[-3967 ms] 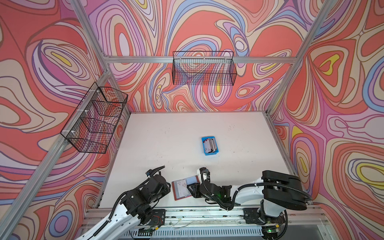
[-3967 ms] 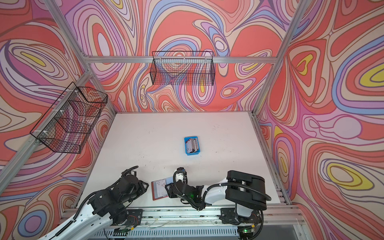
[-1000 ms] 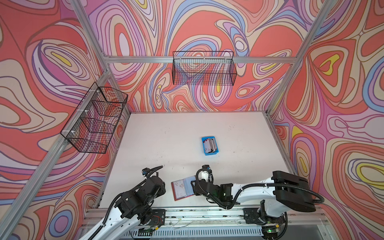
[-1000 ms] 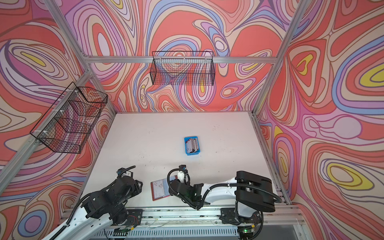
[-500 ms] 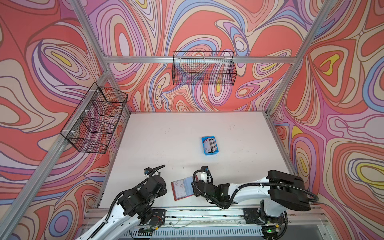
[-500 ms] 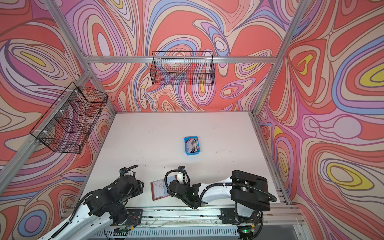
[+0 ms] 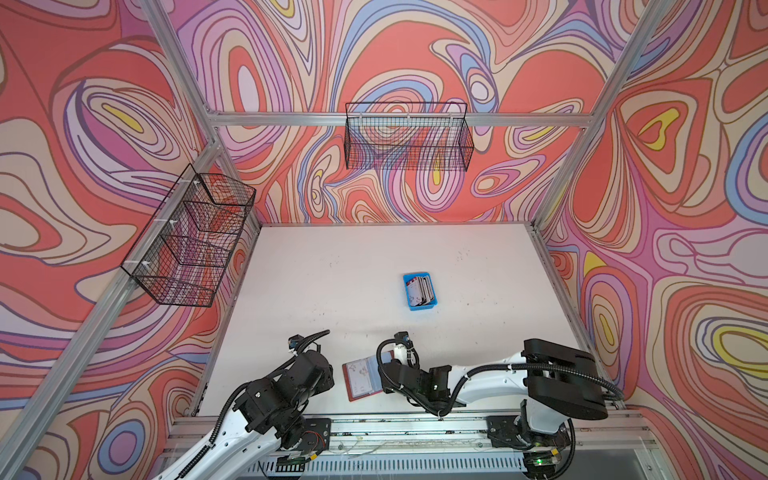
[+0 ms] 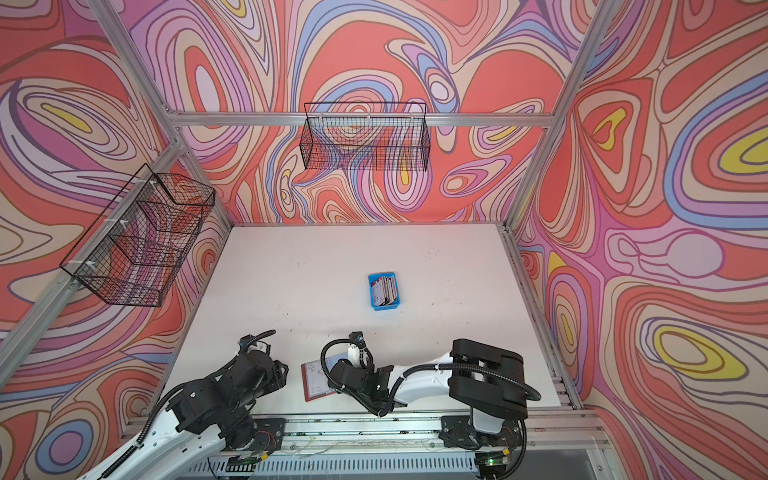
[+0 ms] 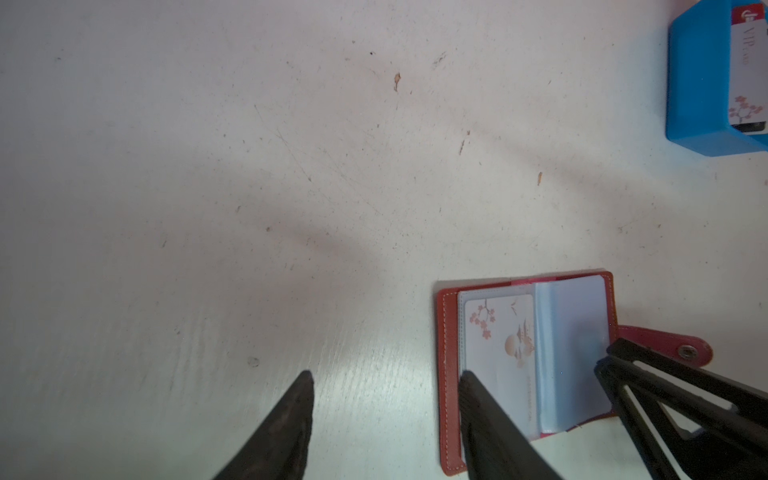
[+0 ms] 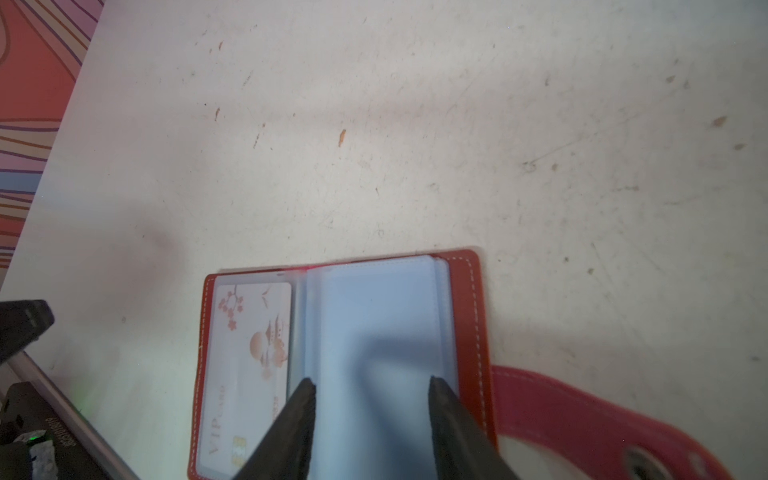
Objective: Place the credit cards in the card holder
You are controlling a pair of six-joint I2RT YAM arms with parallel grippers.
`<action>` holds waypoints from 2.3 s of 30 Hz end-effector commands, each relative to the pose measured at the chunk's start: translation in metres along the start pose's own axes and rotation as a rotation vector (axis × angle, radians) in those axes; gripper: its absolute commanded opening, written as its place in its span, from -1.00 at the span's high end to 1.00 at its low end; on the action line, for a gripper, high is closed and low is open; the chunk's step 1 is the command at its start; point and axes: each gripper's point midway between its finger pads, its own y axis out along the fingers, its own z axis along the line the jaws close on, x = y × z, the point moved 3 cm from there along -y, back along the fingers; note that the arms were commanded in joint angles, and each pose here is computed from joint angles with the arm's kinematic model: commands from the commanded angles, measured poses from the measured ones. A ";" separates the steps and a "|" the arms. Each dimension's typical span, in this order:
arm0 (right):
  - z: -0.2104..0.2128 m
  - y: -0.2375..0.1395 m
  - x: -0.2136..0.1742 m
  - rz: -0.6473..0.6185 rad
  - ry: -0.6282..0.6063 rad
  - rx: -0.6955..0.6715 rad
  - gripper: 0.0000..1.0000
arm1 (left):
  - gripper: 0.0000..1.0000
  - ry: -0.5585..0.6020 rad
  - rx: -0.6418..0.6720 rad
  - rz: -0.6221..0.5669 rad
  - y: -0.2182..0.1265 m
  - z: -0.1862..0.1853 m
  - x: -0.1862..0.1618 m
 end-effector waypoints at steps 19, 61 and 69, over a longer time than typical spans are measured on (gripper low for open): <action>-0.010 0.001 -0.004 -0.002 -0.002 -0.041 0.09 | -0.16 0.015 -0.001 0.004 0.002 0.002 -0.003; 0.020 0.027 -0.023 0.092 0.004 0.067 0.15 | -0.18 0.009 -0.085 0.097 0.015 -0.015 -0.018; 0.035 0.028 -0.025 0.115 0.024 0.142 0.20 | -0.18 0.000 -0.094 0.094 0.015 -0.016 -0.017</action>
